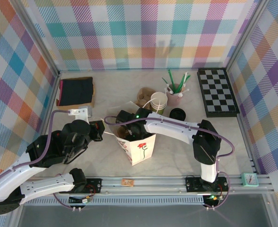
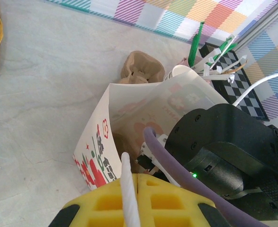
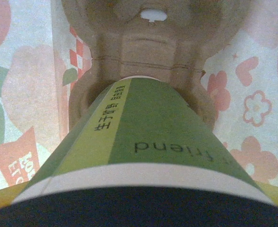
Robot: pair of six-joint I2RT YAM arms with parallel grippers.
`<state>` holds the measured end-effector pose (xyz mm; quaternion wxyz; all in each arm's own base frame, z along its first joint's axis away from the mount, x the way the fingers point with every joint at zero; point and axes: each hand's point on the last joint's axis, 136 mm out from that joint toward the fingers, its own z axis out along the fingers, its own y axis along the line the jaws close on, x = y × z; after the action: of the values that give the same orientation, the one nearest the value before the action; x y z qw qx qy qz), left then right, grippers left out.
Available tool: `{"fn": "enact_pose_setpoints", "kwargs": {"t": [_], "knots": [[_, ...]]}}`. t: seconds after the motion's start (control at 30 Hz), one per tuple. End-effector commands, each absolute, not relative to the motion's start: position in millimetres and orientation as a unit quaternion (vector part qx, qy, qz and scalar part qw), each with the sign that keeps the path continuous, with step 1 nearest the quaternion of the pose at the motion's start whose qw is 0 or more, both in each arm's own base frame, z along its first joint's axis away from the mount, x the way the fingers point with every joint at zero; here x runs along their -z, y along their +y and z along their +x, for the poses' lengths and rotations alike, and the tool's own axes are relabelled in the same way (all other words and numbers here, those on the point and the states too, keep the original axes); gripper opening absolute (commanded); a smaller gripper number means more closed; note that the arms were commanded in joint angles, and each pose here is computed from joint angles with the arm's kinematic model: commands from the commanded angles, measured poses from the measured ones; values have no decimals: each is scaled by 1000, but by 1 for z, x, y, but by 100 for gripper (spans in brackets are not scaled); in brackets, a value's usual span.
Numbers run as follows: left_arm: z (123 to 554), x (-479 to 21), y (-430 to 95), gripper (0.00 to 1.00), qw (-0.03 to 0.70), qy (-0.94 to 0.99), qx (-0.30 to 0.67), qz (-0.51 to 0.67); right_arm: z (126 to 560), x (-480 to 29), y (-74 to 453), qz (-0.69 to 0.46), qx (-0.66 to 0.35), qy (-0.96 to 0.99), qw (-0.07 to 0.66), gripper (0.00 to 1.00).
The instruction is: Pack the takeout coffee
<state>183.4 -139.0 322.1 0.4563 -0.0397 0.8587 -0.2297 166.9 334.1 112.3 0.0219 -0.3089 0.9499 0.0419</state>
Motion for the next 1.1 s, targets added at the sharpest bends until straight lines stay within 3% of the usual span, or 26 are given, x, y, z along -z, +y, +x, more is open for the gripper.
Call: {"fn": "enact_pose_setpoints", "kwargs": {"t": [0.0, 1.07], "knots": [[188, -336, -131, 0, 481, 845, 229, -53, 148, -113, 320, -307, -27, 951, -21, 37], [190, -331, -133, 0, 480, 848, 219, -52, 143, -123, 315, -307, -26, 951, -15, 37]]}}
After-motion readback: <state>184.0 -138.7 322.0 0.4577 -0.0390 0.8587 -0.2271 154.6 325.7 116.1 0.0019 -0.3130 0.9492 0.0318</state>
